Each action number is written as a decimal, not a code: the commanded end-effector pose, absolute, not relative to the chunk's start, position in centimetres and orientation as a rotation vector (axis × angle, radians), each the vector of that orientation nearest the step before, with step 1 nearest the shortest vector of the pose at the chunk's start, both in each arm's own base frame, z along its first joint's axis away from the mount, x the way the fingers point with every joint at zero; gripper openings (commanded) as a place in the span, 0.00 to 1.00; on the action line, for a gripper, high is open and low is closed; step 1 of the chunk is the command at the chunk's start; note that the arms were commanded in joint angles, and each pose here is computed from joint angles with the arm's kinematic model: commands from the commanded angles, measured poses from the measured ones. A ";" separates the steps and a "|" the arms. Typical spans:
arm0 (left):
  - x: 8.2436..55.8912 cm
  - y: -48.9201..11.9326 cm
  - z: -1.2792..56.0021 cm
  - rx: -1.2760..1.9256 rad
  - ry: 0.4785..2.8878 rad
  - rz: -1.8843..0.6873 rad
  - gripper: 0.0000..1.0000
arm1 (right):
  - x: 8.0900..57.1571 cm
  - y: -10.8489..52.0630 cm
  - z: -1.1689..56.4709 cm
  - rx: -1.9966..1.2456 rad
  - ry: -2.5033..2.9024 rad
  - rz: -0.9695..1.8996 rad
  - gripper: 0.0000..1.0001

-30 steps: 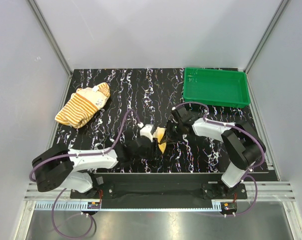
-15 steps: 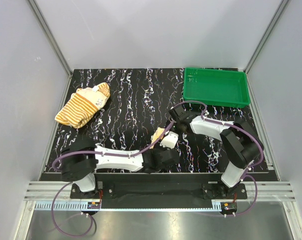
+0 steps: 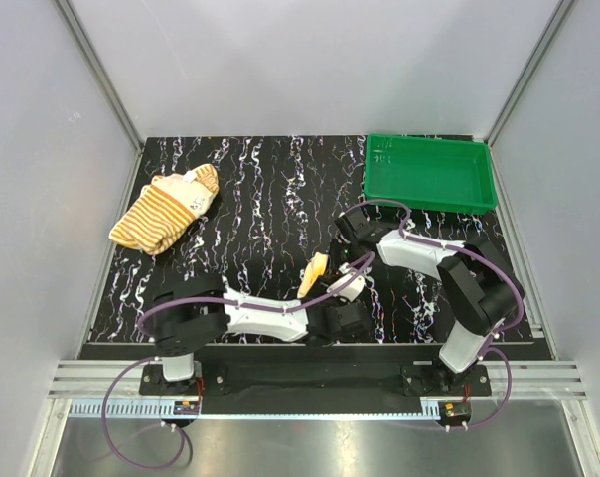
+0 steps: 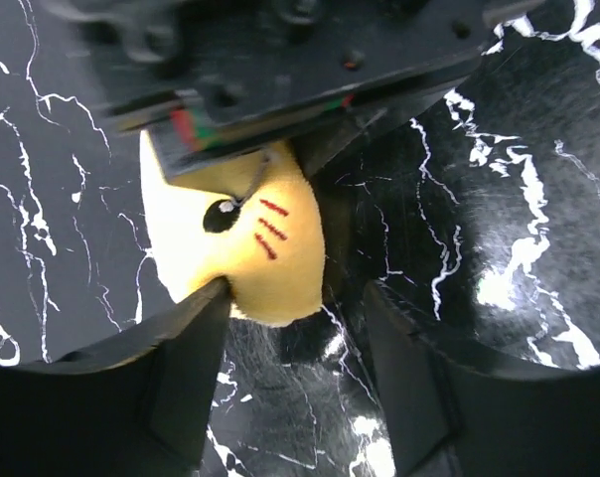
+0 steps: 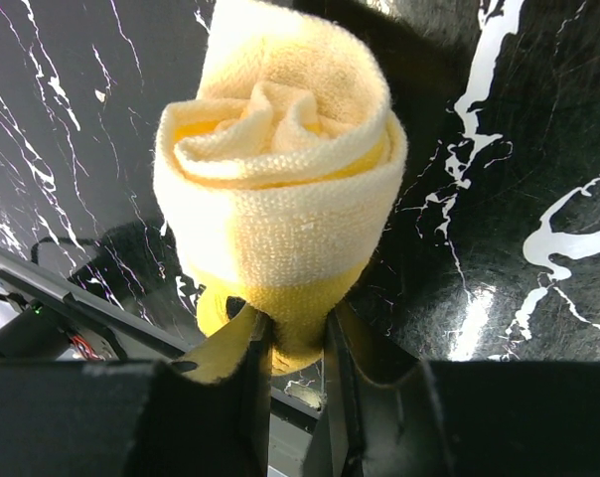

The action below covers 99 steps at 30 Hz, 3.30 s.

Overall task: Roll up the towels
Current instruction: Roll the towel, then place the rolled towel into the container

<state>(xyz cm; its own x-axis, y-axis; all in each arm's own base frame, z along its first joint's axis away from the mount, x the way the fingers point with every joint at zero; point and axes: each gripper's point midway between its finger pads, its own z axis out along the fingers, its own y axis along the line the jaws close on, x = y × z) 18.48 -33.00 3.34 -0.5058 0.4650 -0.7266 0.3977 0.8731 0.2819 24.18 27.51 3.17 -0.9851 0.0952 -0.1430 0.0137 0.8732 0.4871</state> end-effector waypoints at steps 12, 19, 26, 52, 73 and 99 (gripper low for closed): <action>21.6 -31.7 0.3 0.580 2.241 0.238 0.58 | 20.4 24.7 1.9 -0.001 3.025 0.594 0.17; 23.3 -30.2 -0.9 0.486 2.353 0.152 0.17 | 20.1 24.1 2.7 -0.030 3.028 0.564 0.25; 23.0 -30.7 -0.9 0.517 2.370 0.099 0.12 | 21.6 21.6 4.2 -0.013 2.990 0.394 0.61; 20.7 -33.4 -0.2 0.462 2.627 -0.429 0.12 | 26.1 24.8 8.3 0.224 2.555 1.101 0.75; 20.3 -33.0 -0.7 0.373 2.713 -0.602 0.13 | 30.7 23.1 7.8 0.590 2.289 1.033 0.75; 20.4 -35.1 2.7 0.353 2.654 -0.783 0.38 | 33.4 25.4 7.5 0.446 2.356 0.996 0.12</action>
<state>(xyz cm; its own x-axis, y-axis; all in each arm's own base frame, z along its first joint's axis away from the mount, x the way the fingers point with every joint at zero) 24.04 -35.94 3.74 -0.8555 0.0666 -0.5135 0.3354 0.8268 -0.4516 31.05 24.46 3.44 -0.8219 0.5161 -0.2410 0.2035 0.6612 0.7221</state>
